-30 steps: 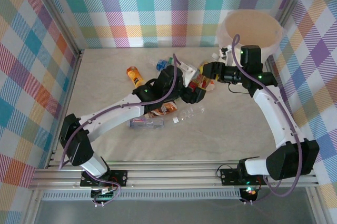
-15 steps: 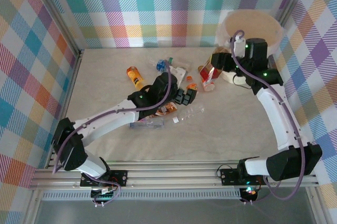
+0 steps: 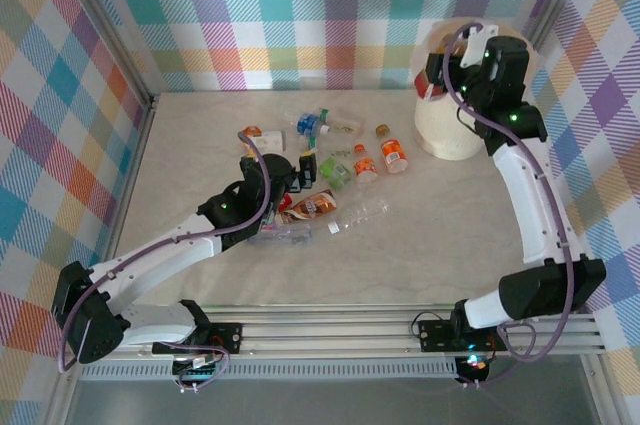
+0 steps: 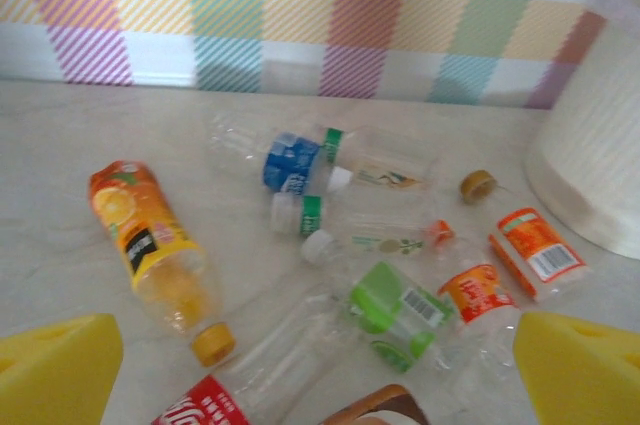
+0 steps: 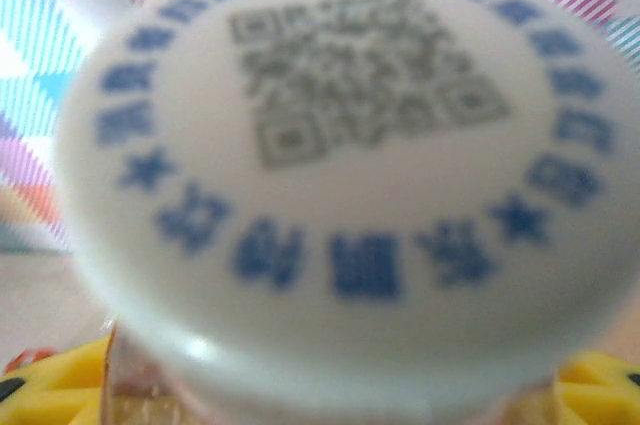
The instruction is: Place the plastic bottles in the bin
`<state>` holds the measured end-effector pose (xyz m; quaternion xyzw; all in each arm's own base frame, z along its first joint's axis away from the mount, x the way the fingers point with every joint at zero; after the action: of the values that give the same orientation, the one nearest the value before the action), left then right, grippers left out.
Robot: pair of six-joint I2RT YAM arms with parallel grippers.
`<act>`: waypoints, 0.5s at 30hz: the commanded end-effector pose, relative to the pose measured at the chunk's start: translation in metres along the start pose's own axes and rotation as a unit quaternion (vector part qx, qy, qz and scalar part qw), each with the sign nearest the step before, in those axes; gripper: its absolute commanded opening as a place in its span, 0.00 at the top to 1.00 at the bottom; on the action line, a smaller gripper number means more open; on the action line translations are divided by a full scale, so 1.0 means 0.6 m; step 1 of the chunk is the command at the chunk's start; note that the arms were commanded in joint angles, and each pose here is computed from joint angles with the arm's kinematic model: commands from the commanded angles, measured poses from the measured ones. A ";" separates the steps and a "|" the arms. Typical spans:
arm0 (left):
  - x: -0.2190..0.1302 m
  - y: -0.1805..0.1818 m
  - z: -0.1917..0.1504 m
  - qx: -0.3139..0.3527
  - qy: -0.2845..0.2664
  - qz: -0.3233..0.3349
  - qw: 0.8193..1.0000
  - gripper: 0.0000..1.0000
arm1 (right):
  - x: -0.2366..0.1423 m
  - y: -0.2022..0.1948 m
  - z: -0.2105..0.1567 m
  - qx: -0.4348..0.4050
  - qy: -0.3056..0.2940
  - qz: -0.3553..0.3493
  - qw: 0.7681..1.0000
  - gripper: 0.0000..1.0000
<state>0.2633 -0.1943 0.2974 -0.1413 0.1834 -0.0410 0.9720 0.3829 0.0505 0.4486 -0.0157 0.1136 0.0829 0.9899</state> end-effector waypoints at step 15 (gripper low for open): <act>0.013 0.038 0.003 -0.021 0.003 0.082 0.996 0.00 | 0.121 -0.165 0.005 0.005 0.071 -0.165 0.984 0.79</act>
<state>0.2662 -0.1815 0.2848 -0.1359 0.1966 0.0125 0.9709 0.4637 -0.0274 0.4510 -0.0164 0.1304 -0.0639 0.9893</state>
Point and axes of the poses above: each hand's point on the last joint's axis, 136 mm out from that joint toward the fingers, its own x axis out along the fingers, its own y axis along the line the jaws close on, z = x × y, the point moved 7 cm from there along -x, back along the fingers, and after that the axes turned 8 degrees about -x, right-handed, at the moved point
